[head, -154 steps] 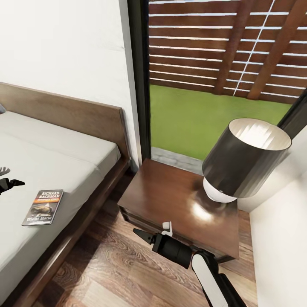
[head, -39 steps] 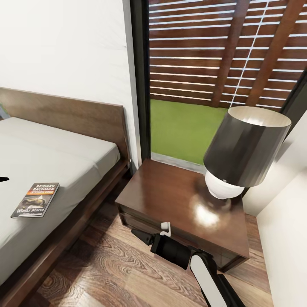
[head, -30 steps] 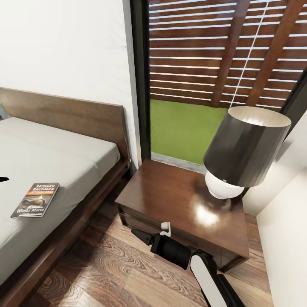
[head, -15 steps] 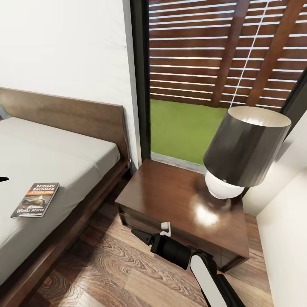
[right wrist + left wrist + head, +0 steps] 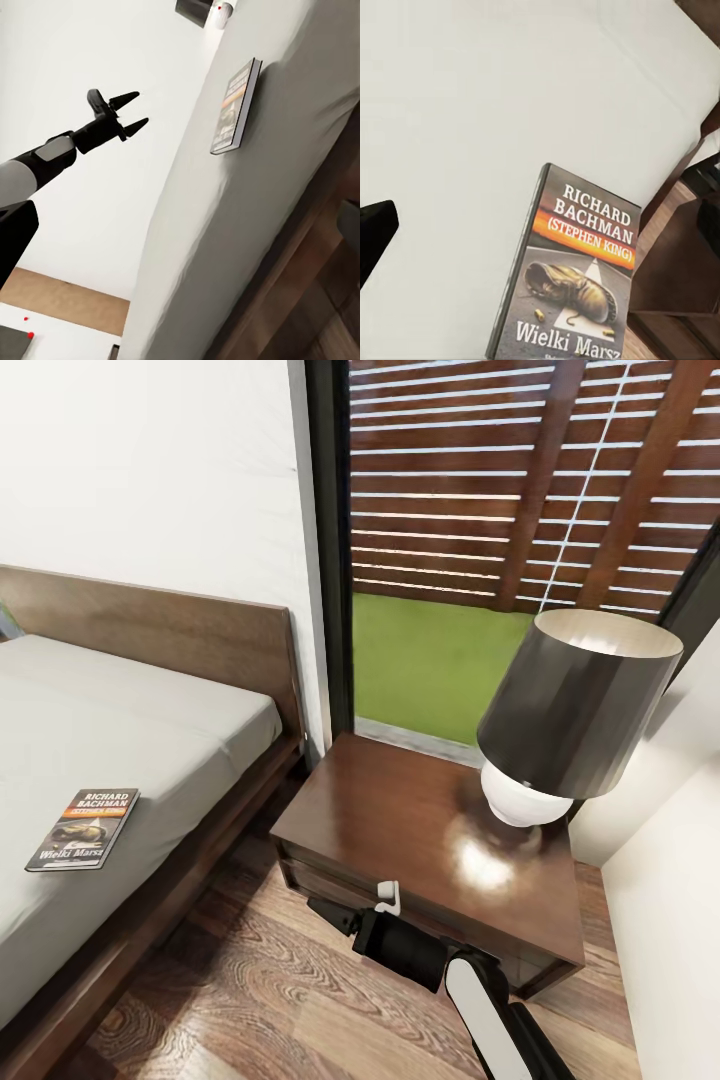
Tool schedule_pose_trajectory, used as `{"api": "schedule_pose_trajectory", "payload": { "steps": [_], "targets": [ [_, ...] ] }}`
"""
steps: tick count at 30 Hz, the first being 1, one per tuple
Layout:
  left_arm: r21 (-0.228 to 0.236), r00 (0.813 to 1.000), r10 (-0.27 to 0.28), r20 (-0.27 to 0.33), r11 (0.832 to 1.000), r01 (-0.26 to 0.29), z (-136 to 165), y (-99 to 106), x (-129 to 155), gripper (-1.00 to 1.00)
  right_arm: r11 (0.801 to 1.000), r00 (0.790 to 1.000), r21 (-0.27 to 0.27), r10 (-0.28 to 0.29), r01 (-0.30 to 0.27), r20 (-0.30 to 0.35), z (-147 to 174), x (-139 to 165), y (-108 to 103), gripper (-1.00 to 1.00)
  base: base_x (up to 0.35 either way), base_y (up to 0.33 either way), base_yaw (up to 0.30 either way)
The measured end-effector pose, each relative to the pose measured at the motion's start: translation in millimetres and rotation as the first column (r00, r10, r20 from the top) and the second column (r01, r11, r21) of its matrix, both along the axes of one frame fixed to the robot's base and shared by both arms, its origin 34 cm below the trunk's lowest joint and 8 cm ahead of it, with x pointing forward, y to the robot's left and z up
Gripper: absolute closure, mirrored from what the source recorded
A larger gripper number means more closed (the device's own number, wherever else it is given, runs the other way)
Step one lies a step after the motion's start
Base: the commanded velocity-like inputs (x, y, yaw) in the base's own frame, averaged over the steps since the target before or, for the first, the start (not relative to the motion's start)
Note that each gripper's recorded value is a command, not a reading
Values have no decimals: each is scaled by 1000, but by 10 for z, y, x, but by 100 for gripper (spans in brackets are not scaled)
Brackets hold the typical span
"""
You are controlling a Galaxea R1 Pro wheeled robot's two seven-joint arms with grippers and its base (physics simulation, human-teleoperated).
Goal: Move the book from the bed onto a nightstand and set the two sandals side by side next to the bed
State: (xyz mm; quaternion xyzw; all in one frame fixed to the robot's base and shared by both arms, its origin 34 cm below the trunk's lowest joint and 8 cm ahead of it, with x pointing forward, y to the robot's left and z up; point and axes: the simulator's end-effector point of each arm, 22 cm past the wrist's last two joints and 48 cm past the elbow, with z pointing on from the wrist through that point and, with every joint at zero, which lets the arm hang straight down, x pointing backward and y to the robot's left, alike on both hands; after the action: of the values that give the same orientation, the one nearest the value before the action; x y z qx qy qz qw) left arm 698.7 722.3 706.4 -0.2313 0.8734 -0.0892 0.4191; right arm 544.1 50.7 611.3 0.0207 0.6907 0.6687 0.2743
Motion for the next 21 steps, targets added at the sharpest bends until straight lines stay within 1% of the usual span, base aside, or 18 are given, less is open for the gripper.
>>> {"api": "schedule_pose_trajectory", "payload": {
  "steps": [4, 7, 12, 21],
  "targets": [
    [12, 1000, 11, 8, 1000, -11, 61, 56, -15, -100, 1000, 1000, 0, 0, 0, 1, 0, 0, 3, -100, 0, 0, 0],
    [11, 1000, 18, 8, 1000, -18, 84, 76, -24, -100, 1000, 1000, 0, 0, 0, 1, 1, 0, 5, -100, 0, 0, 0],
    [-16, 1000, 27, -4, 999, -27, 70, 43, -29, -100, 1000, 1000, 0, -1, 1, 1, 2, 2, 4, -100, 0, 0, 0],
    [-32, 1000, 28, -11, 999, -29, 53, 9, -19, -100, 1000, 1000, 1, -2, 2, 1, 4, 4, 2, -100, 0, 0, 0]
  ]
}}
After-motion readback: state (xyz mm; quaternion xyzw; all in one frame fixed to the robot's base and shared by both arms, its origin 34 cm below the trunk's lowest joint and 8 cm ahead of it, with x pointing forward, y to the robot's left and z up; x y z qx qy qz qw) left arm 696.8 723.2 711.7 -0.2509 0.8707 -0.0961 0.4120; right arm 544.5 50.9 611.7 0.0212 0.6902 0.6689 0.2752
